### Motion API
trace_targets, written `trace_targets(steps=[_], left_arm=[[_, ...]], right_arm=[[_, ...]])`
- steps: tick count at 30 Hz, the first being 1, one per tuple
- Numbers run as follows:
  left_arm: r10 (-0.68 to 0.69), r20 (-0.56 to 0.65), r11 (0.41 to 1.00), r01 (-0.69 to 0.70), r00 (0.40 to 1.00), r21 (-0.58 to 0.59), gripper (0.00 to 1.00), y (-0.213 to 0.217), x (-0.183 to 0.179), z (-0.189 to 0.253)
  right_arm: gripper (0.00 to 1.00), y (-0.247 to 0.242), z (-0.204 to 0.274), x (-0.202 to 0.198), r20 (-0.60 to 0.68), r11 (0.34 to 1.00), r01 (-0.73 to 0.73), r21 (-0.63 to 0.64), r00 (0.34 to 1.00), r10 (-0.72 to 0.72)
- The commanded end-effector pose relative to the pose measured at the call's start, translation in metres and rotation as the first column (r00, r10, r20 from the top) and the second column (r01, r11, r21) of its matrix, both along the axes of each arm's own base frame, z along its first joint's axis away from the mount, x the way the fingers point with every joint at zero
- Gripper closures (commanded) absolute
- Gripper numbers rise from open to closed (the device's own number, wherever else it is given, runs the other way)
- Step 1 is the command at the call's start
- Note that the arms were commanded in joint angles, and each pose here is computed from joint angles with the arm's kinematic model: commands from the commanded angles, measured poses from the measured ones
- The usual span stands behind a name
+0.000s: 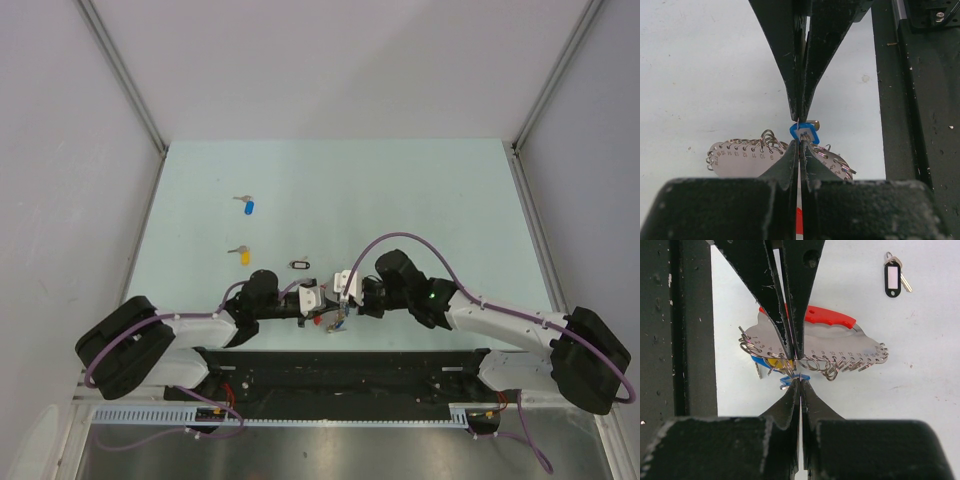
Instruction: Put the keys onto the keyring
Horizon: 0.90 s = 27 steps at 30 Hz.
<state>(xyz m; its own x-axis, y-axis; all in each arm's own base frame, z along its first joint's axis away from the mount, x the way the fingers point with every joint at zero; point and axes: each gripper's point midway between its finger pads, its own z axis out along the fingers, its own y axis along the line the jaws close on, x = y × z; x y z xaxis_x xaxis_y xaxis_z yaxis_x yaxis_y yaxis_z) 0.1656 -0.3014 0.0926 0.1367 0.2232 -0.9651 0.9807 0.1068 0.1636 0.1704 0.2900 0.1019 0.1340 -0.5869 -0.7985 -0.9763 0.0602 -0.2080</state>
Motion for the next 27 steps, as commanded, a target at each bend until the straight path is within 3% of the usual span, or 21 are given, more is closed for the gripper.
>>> trace_targets(steps=[1,27], left_arm=[[-0.016,0.044,0.998,0.018,0.999,-0.058,0.99,-0.0094,0.0067,0.0225],[-0.029,0.031,0.996,0.031,0.999,-0.087,1.0,-0.0101,0.0039,0.0268]], right_arm=[[1.0,0.0102,0.026,0.004,0.054,0.998,-0.02,0.056,0.998,0.017],[1.0,0.0118,0.0267,0.0019,0.051,0.998,-0.03,0.062,0.998,0.027]])
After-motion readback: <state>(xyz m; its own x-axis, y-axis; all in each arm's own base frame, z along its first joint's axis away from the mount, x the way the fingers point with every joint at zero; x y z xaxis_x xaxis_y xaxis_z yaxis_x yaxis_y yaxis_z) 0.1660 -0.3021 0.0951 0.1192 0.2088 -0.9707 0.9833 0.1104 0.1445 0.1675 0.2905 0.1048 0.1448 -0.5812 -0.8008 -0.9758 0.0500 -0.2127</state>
